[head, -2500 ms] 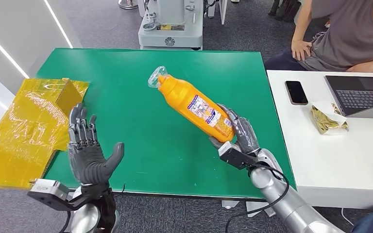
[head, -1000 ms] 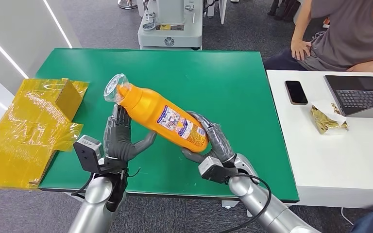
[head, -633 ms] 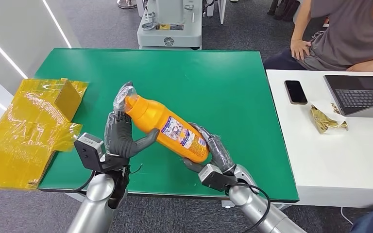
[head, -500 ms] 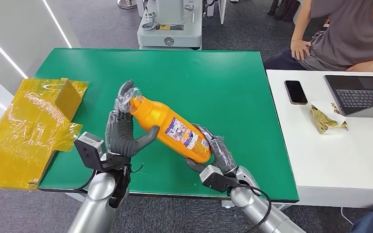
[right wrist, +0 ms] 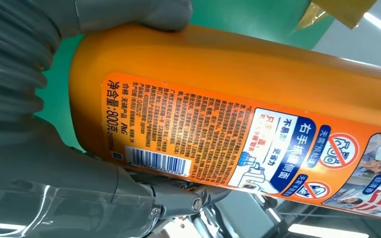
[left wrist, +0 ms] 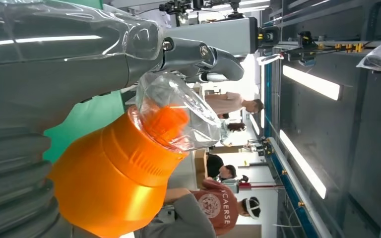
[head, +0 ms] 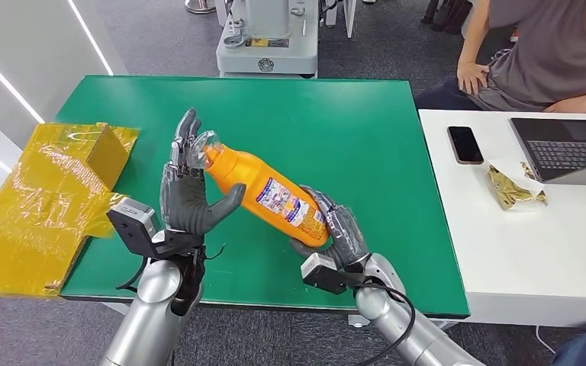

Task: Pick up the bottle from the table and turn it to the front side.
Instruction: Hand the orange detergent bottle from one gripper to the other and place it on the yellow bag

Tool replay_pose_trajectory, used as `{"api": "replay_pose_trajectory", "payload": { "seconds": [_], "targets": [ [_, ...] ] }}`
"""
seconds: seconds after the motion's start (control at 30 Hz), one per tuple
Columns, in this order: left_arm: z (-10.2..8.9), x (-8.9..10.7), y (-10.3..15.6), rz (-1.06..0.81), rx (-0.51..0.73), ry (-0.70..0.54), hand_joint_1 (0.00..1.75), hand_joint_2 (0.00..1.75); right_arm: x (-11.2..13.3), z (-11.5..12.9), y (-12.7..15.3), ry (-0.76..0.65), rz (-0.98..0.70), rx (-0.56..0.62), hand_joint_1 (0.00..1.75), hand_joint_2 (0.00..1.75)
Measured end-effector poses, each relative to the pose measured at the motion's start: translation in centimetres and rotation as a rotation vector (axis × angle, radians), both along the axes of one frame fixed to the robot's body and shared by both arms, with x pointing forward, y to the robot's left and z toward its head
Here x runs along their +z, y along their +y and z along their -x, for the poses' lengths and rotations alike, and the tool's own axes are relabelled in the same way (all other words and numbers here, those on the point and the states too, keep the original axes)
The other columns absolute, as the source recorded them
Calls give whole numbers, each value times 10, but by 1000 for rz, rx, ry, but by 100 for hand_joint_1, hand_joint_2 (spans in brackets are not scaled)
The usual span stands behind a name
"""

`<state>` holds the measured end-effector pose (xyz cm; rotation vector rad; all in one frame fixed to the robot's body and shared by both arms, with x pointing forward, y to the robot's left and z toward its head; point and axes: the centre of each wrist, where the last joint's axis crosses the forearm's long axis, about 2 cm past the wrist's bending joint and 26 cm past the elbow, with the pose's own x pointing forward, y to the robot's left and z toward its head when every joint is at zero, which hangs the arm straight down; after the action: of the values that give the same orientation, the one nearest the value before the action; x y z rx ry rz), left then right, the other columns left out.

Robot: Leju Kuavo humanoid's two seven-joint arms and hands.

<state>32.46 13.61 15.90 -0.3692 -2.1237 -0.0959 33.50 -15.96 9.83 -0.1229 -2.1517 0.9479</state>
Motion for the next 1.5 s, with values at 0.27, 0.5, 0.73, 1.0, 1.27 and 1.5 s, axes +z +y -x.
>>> {"api": "replay_pose_trajectory", "payload": {
  "seconds": [0.27, 0.5, 0.73, 1.0, 1.27, 1.5],
  "targets": [
    [-1, 0, -1, -19, 2, 21, 0, 175, 23, -13, 19, -100, -23, 11, 175, 175],
    [-2, 1, 0, -22, 5, 17, 0, 175, 25, -13, 22, -119, -37, 3, 175, 175],
    [-3, 0, 1, -27, 11, 19, 0, 175, 23, -9, 22, -132, -46, -7, 175, 175],
    [-3, -1, 3, -32, 18, 24, 175, 175, 23, -9, 22, -136, -50, -9, 175, 175],
    [-3, -1, 4, -38, 15, 28, 175, 175, 23, -8, 22, -153, -41, -28, 175, 175],
    [-4, -1, 4, -39, 16, 29, 175, 175, 22, -8, 22, -154, -39, -30, 175, 175]
  ]
}}
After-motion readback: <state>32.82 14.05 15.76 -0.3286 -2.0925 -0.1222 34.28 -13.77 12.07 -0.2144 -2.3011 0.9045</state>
